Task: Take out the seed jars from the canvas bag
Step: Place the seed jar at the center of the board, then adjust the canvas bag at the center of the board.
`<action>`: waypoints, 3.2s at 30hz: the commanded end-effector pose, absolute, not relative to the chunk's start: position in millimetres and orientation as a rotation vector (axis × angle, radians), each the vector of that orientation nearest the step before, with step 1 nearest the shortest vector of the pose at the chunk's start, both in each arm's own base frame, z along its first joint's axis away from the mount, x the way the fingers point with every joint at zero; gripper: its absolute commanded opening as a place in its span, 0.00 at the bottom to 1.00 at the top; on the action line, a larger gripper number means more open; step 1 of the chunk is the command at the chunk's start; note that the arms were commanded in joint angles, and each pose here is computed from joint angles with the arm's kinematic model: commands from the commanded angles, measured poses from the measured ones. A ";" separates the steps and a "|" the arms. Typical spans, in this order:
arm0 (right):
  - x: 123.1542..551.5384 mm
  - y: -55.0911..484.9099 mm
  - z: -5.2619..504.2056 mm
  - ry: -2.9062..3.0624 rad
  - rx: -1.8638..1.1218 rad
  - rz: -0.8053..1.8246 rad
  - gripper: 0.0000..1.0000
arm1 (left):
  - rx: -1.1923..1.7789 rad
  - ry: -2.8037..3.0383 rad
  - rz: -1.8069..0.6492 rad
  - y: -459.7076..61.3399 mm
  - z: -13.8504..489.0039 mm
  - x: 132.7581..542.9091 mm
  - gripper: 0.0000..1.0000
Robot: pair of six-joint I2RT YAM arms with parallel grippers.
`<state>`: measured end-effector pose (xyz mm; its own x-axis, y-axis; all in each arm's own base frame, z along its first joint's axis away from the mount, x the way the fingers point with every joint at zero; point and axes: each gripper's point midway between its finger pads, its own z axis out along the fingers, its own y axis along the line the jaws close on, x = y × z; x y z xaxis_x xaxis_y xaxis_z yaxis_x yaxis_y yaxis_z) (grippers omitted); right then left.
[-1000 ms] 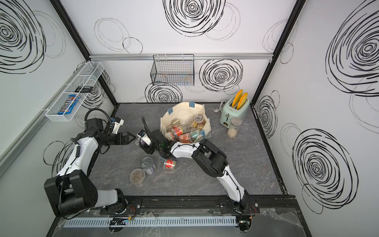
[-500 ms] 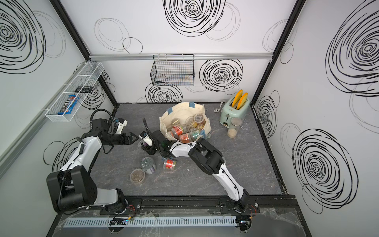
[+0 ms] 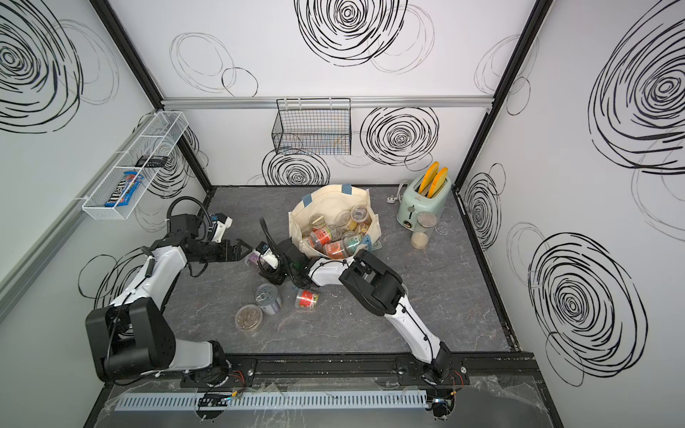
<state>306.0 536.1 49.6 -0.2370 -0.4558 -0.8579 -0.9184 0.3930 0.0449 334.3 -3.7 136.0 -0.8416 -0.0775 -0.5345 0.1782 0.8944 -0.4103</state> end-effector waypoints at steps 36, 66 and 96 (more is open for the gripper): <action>310.2 398.6 325.6 1.741 -0.764 0.760 0.75 | 0.578 2.226 -0.487 -108.3 289.0 339.1 0.96; 362.8 185.8 284.4 2.438 -0.030 0.160 0.83 | 0.740 2.051 -0.274 -193.5 306.3 412.8 0.96; 428.9 151.0 241.0 2.376 0.187 0.363 0.03 | 0.802 2.290 -0.647 -221.8 240.0 424.3 0.12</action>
